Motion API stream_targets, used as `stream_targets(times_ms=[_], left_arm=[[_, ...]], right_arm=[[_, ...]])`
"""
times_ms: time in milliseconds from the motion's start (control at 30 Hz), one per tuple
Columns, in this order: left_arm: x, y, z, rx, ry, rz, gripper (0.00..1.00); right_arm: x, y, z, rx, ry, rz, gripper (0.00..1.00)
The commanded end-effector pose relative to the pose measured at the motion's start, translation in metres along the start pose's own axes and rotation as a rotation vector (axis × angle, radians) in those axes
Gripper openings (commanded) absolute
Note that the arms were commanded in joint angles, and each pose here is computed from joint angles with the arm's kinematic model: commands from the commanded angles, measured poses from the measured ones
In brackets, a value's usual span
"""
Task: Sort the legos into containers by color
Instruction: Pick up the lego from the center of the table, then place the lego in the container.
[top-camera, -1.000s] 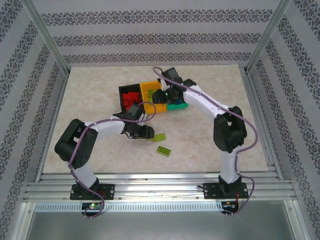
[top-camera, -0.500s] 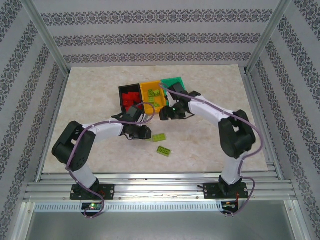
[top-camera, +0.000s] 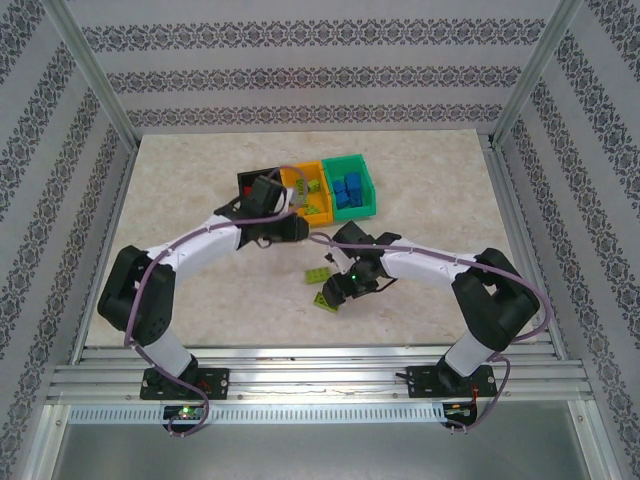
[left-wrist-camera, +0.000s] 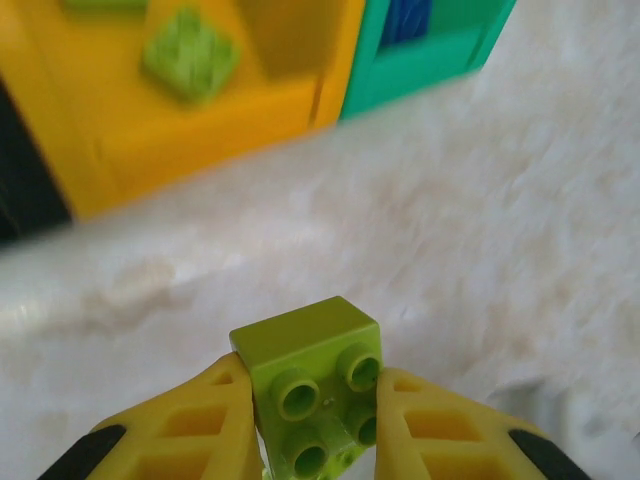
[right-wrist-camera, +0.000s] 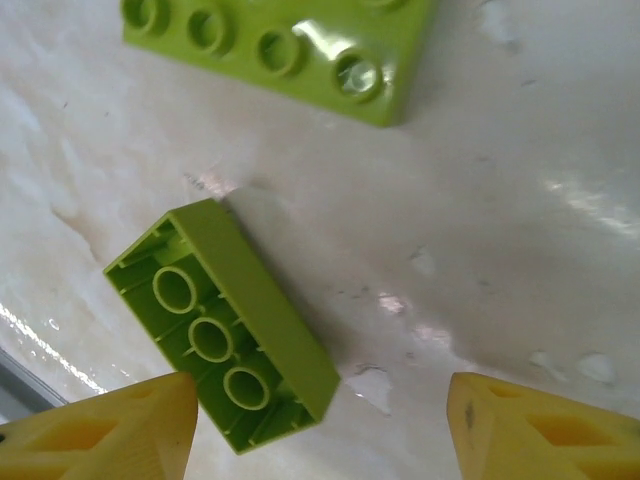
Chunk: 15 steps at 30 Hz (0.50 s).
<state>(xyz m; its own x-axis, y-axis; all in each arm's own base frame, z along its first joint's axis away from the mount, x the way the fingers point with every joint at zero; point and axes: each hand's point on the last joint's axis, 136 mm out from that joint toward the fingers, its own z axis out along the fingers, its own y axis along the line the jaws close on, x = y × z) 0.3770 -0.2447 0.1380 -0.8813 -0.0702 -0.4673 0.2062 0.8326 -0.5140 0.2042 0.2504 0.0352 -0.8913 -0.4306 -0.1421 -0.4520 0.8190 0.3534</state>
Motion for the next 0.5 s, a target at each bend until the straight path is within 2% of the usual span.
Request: stream_targets(times_ms=[0, 100, 233, 367, 467], left_arm=[[-0.038, 0.011, -0.002, -0.044, -0.03, 0.016, 0.19], [-0.068, 0.023, 0.01, -0.108, -0.04, 0.041, 0.21], [-0.099, 0.033, 0.035, -0.106, -0.04, 0.025, 0.27], [-0.11, 0.038, 0.049, -0.113, -0.011, 0.014, 0.51], [-0.114, 0.034, 0.041, -0.108, -0.035, 0.021, 0.62]], right_arm=[[-0.002, 0.009, 0.01, -0.024, -0.012, -0.044, 0.68], [-0.002, 0.01, 0.015, -0.019, -0.011, -0.044, 0.68], [-0.003, 0.013, 0.02, -0.029, -0.031, -0.041, 0.69], [-0.001, 0.016, 0.026, -0.02, -0.047, -0.052, 0.72], [-0.002, 0.012, 0.03, 0.021, -0.045, -0.071, 0.72]])
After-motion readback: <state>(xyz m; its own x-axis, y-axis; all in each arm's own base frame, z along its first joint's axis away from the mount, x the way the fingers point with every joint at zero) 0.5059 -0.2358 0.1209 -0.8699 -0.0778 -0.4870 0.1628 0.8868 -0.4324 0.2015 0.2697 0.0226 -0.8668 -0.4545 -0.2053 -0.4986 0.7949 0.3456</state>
